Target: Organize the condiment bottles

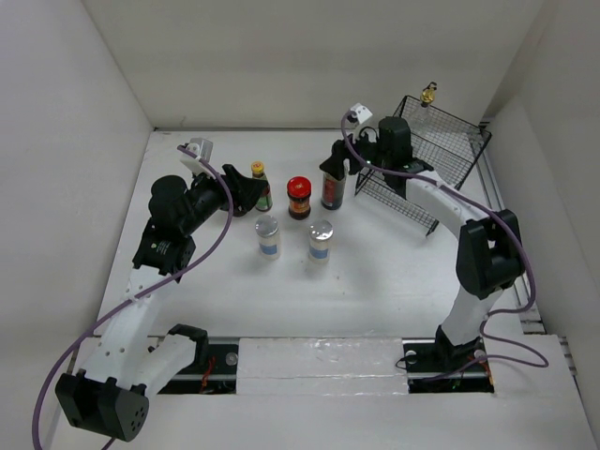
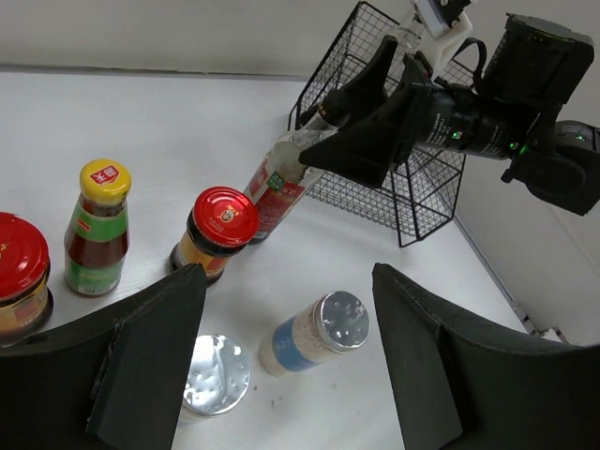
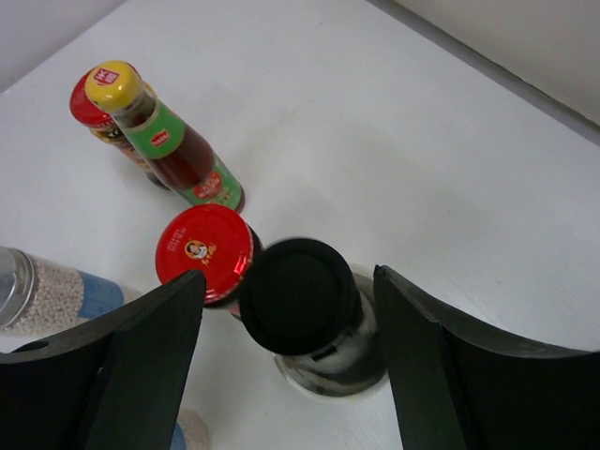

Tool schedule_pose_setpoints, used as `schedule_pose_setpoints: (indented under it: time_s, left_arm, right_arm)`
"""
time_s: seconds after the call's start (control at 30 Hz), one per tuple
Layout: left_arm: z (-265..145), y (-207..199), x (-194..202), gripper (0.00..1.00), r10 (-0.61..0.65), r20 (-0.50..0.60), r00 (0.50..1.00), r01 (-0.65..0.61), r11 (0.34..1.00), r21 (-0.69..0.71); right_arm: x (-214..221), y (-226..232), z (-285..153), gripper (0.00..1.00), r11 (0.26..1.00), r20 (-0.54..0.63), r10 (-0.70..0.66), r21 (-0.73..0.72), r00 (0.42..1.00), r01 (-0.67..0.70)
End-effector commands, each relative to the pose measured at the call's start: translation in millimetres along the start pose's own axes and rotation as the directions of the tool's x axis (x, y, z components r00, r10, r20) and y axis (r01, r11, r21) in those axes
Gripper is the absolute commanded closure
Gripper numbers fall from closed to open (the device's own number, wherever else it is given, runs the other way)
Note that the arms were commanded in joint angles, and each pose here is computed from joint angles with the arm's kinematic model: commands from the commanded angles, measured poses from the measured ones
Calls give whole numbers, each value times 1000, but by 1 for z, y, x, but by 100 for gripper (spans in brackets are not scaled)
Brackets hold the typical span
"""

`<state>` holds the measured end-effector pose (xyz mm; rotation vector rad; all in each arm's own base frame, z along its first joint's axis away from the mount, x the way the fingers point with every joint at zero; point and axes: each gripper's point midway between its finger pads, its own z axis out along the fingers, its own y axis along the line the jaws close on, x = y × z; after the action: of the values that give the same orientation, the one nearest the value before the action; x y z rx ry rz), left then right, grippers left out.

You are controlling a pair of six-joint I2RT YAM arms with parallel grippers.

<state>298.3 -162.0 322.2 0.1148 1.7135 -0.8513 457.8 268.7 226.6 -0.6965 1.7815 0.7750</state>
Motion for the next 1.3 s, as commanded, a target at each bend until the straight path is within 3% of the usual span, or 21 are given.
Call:
schedule_pose_setpoints:
  time_s: [0.0,0.3,0.6,0.77,0.87,1.07,1.27]
  left_arm:
    - [-1,-9,-9,33,25,39,999,-26,999,44]
    - [-1,-9,-9,33,25,39,999,-26,999,44]
    - [-1,-11,-8,33,25,35,999,-27,998,52]
    - [-1,-11,-8,33,16,34,999,-17,998,52]
    - [-1,-11,-8,33,16,34,999,-17,998,52]
    - [-1,-11,-8,33,16,34,999,-17,998,52]
    - [-1,-11,-8,33,16,34,999,-17,998,52]
  right_arm:
    - [-44,3,3,24,995,94,-100,21,990,99]
    - [-40,-11,13,42,985,143,-116,147,983,95]
    - [-23,-15,15,41,984,142,-93,161,985,69]
    - [-30,-12,12,74,985,192,-92,159,977,62]
    - [-60,2,-1,84,990,267,-90,132,959,56]
    - [-163,54,-55,86,993,478,-115,71,871,93]
    - [-245,54,-129,85,974,590,-161,225,791,31]
